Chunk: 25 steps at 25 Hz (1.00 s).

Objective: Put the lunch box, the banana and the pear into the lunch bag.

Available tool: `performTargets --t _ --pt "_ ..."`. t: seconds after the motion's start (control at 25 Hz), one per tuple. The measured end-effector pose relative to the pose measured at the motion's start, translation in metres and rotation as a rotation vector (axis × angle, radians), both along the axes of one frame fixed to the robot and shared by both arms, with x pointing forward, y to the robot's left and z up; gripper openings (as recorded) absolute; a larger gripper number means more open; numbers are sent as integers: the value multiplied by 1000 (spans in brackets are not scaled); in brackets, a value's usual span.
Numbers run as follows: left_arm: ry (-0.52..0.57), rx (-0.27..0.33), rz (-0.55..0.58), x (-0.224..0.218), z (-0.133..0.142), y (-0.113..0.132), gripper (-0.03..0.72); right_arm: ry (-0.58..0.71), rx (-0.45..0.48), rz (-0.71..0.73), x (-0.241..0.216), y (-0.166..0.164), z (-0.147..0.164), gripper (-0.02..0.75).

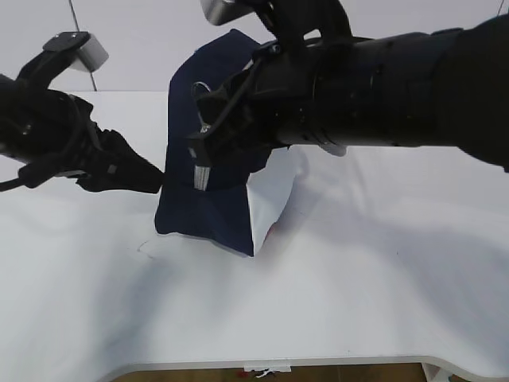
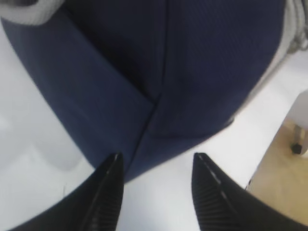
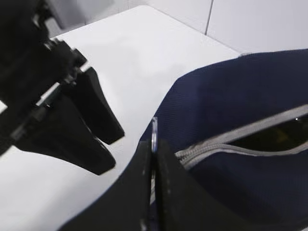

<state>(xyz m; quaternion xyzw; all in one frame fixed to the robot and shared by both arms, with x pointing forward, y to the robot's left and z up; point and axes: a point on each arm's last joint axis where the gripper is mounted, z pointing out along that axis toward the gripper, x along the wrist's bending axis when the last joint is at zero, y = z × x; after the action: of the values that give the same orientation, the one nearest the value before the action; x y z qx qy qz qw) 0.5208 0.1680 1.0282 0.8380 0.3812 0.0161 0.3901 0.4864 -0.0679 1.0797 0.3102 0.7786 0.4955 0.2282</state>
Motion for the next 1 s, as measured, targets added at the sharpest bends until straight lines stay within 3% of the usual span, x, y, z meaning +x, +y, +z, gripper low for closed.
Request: performTargets --t 0.4,0.6,0.8,1.0 --pt "-121 -138 -60 11 0 -13 346 -22 -25 15 0 0 0 13" --pt "-101 -188 -67 17 -11 -18 200 -24 -28 17 0 0 0 13" --pt "-94 -191 -74 19 -15 -19 26 -34 -30 19 0 0 0 13" --pt "-101 -154 -107 18 -18 -18 -1 -39 -33 21 0 0 0 13"
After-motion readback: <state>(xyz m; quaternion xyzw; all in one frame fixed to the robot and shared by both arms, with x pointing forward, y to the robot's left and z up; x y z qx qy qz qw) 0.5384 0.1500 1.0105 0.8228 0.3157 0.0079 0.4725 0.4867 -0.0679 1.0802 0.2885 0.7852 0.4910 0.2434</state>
